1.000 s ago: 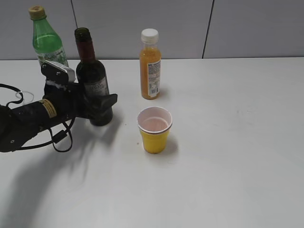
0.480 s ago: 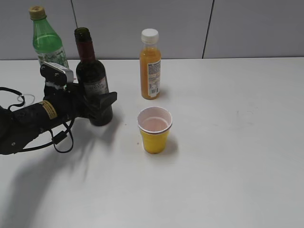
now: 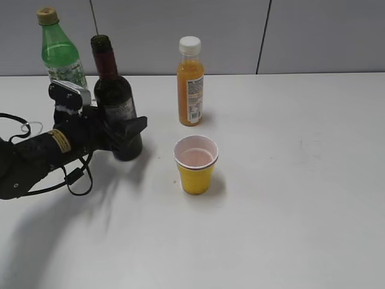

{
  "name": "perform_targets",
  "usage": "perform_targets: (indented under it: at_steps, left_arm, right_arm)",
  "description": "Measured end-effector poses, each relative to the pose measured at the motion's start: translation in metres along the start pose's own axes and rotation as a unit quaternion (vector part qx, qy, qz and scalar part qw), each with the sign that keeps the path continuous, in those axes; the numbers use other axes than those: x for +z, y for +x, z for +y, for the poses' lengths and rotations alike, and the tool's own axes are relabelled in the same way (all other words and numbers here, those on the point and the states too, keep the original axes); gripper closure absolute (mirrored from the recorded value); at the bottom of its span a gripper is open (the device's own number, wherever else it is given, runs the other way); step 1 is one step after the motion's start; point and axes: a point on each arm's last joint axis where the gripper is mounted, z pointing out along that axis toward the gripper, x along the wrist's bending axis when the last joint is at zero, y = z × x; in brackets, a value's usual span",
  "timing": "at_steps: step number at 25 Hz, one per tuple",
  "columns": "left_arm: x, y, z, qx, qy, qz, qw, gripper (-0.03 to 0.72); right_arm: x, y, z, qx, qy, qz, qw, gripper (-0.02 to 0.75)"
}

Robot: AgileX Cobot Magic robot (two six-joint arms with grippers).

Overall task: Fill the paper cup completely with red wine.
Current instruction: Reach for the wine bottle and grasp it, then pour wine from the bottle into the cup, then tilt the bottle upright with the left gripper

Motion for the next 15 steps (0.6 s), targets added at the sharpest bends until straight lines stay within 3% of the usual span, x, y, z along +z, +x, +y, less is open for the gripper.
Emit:
perform_targets:
  at_steps: [7, 15]
  left_arm:
    - [-0.018, -0.004, 0.002, -0.009, 0.011, 0.011, 1.0, 0.133]
    - [-0.043, -0.016, 0.018, 0.021, 0.011, 0.026, 0.999, 0.135]
  right_arm:
    - [0.0, 0.0, 0.0, 0.0, 0.0, 0.0, 1.0, 0.228]
    - [0.0, 0.0, 0.0, 0.0, 0.0, 0.0, 1.0, 0.193]
